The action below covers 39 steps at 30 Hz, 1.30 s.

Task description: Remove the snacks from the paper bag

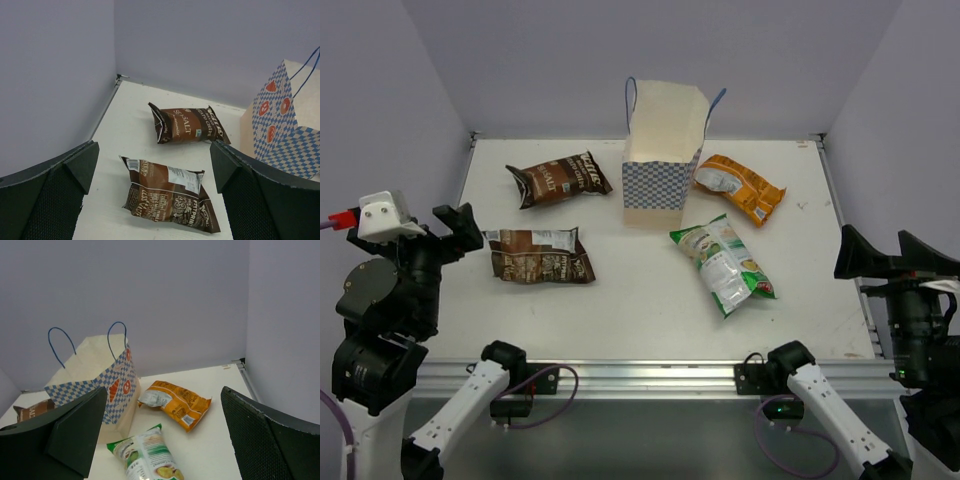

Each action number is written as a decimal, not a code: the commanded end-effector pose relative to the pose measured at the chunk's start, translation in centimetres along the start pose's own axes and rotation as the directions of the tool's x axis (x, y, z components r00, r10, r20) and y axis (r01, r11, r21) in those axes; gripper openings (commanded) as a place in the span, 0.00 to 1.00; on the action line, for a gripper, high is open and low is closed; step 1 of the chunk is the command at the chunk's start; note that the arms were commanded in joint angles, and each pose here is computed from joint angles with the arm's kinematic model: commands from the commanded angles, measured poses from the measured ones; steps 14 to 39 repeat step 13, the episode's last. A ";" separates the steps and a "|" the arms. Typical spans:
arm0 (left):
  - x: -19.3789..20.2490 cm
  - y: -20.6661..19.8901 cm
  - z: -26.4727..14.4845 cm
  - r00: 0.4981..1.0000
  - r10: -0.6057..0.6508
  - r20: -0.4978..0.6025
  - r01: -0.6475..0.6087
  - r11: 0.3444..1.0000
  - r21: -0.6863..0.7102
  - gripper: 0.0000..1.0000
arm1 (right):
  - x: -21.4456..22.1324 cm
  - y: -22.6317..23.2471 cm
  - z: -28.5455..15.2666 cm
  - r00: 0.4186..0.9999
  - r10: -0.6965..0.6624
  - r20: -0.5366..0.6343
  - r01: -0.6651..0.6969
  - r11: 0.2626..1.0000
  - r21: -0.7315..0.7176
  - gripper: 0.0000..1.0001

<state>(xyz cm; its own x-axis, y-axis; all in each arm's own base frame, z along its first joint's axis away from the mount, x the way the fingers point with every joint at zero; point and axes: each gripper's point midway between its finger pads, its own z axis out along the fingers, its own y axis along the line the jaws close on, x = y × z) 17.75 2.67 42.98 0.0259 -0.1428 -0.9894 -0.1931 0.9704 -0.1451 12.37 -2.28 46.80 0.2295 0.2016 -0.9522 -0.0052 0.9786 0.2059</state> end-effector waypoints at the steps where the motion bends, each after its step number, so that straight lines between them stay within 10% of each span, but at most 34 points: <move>1: 0.0 0.9 -0.5 1.000 -0.012 -0.003 0.012 0.999 -0.037 1.00 | -1.7 0.1 0.7 0.999 -0.021 0.041 0.021 1.000 0.011 0.99; 39: 0.5 1.0 -0.5 1.000 -0.004 -0.023 0.003 0.999 -0.046 1.00 | -2.0 1.1 1.4 0.998 -0.017 0.056 0.018 1.000 -0.024 0.99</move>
